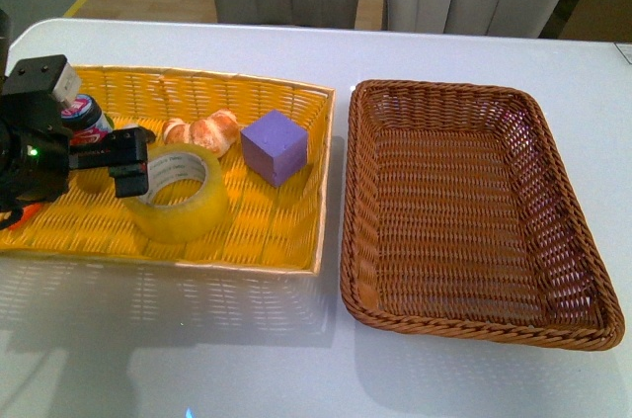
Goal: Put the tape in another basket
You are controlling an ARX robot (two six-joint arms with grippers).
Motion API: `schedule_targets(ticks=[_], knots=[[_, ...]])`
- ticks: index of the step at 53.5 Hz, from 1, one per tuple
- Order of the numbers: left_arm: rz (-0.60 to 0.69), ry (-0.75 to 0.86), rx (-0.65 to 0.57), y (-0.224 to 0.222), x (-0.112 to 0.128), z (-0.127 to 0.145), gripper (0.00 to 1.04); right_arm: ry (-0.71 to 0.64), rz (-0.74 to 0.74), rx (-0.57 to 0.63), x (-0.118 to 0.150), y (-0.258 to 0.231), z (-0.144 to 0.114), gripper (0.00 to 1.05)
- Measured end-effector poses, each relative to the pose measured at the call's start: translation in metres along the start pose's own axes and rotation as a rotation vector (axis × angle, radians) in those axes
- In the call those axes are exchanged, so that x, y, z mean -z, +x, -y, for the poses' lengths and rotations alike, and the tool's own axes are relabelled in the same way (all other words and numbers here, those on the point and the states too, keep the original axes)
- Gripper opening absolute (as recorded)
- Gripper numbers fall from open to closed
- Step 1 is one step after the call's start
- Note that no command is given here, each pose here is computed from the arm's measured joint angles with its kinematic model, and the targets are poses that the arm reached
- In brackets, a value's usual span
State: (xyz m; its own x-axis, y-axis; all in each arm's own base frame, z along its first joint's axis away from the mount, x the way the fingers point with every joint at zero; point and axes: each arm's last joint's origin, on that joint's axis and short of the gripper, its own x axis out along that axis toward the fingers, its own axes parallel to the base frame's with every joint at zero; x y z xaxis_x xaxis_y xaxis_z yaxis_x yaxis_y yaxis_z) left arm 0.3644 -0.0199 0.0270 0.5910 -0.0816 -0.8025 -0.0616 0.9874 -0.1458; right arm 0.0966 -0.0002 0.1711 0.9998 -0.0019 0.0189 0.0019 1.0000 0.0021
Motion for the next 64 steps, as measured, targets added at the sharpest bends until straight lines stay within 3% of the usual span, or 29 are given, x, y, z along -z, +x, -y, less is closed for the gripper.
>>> schedule_targets(ticks=[30,56,64], knots=[[-0.033,0.015,-0.021,0.043,-0.001,0.005,0.96,0.0,0.0,0.0,0.0,0.0,0.0,0.96],[-0.016,0.067,-0.03,0.035,-0.005,0.013,0.19,0.0,0.0,0.0,0.0,0.0,0.0,0.96],[0.039,0.124,-0.056,0.007,-0.008,0.015,0.16,0.0,0.0,0.0,0.0,0.0,0.0,0.96]])
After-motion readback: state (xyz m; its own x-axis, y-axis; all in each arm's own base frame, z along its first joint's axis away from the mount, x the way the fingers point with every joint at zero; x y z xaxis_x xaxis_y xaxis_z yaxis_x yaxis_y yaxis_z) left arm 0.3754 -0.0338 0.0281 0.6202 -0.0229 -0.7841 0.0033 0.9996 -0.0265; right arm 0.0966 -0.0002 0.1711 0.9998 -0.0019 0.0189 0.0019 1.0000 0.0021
